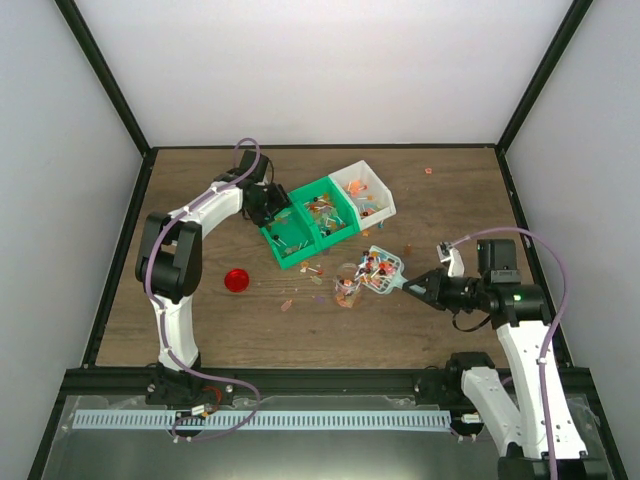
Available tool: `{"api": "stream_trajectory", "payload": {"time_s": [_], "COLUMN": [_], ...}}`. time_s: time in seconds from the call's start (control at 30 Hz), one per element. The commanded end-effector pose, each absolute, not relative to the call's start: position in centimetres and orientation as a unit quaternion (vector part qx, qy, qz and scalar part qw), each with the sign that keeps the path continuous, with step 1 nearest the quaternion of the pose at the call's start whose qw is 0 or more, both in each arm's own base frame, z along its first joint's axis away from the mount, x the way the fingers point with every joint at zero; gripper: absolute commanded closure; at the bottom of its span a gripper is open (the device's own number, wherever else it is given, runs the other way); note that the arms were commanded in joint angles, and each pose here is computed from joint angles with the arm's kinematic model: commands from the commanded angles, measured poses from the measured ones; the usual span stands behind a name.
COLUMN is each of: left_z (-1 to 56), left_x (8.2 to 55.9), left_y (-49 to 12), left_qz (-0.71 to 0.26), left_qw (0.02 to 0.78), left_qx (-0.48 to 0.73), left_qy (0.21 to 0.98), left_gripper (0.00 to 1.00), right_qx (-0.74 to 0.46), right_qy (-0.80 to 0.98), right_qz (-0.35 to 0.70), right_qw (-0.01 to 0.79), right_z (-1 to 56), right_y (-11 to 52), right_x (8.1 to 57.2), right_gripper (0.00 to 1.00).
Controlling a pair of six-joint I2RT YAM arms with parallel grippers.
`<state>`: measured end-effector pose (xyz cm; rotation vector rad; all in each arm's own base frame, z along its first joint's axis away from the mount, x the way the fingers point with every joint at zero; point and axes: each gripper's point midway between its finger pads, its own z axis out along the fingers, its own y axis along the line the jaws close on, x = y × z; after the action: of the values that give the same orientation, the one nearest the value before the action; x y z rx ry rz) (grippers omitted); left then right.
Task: Pack the candies
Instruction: Place the fake candies in the packing bottle.
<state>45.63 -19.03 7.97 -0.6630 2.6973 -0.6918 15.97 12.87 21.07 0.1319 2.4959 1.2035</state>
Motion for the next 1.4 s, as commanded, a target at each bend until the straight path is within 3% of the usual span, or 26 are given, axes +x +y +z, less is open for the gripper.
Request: {"api": "stream_trajectory", "payload": {"time_s": [0.0,1.37], "left_z": [7.4,6.7], "left_x": [45.0,45.4], "left_y": [-18.1,-18.6], "left_qz": [-0.230,-0.249], "left_qw": [0.131,0.118], "left_qx": [-0.230,-0.226], "left_qy": [0.937,0.934], "left_gripper": [0.33,0.33], "right_qx": [0.030,0.007], "right_qy": [0.881,0.905], "right_qz": [0.419,0.370], "right_qw": [0.217,0.208], "right_z": [23.1,23.5], "right_y": [13.0,13.9], "right_x": [16.8,17.5], "right_gripper": [0.99,0.99]}}
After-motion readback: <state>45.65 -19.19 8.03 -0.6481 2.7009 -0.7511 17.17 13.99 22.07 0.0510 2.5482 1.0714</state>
